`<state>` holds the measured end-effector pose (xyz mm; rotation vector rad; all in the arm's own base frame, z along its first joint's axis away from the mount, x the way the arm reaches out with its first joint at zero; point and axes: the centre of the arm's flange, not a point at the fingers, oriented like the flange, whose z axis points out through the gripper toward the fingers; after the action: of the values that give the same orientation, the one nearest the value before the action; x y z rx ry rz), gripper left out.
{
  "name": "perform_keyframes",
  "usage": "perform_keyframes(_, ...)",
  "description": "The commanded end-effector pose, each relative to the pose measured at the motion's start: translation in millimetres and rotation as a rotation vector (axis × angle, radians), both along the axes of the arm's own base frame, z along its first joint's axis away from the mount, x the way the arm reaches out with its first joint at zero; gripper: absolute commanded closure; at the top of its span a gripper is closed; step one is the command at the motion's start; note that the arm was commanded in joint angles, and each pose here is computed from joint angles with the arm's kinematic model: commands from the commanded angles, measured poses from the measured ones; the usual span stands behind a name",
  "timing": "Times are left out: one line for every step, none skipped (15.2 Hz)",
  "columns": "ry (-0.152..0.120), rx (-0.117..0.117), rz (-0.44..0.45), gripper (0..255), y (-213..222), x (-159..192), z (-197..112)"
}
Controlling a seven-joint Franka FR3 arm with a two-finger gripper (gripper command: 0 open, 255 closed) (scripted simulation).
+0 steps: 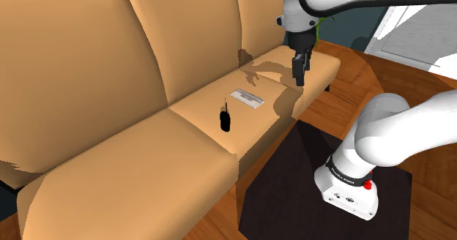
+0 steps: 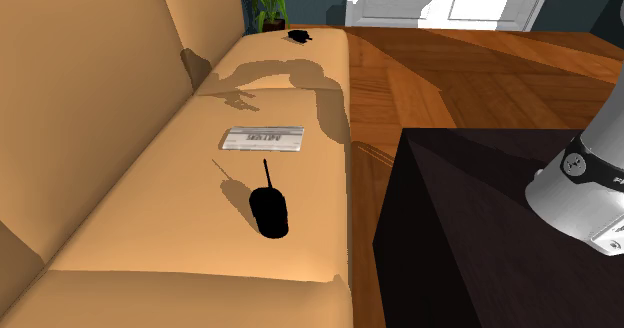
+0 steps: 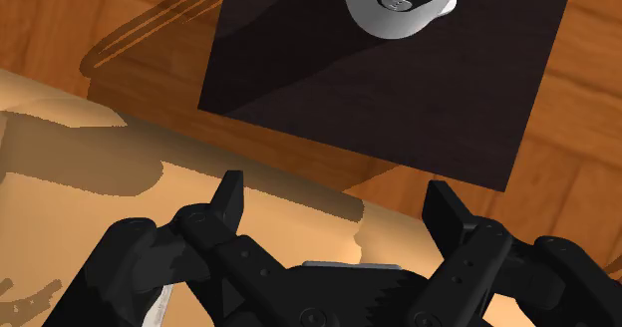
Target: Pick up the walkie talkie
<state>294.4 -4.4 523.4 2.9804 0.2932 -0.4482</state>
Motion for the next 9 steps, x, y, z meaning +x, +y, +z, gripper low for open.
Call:
perform_keyframes(0.000, 0.000, 0.000, 0, 0, 0, 0)
perform_keyframes(-0.003, 0.007, -0.001, 0, -1, 8, -9)
perform_keyframes(-0.007, 0.014, -0.003, 0, -2, 17, -19)
perform_keyframes(-0.010, 0.020, -0.004, 0, -3, 25, -28)
perform_keyframes(-0.013, 0.027, -0.005, 0, -4, 34, -38)
perform_keyframes(-0.017, 0.034, -0.006, 0, -5, 42, -47)
perform_keyframes(-0.020, 0.041, -0.008, 0, -5, 51, -56)
perform_keyframes(-0.024, 0.047, -0.009, 0, -6, 60, -66)
perform_keyframes(-0.027, 0.054, -0.010, 0, -7, 68, -75)
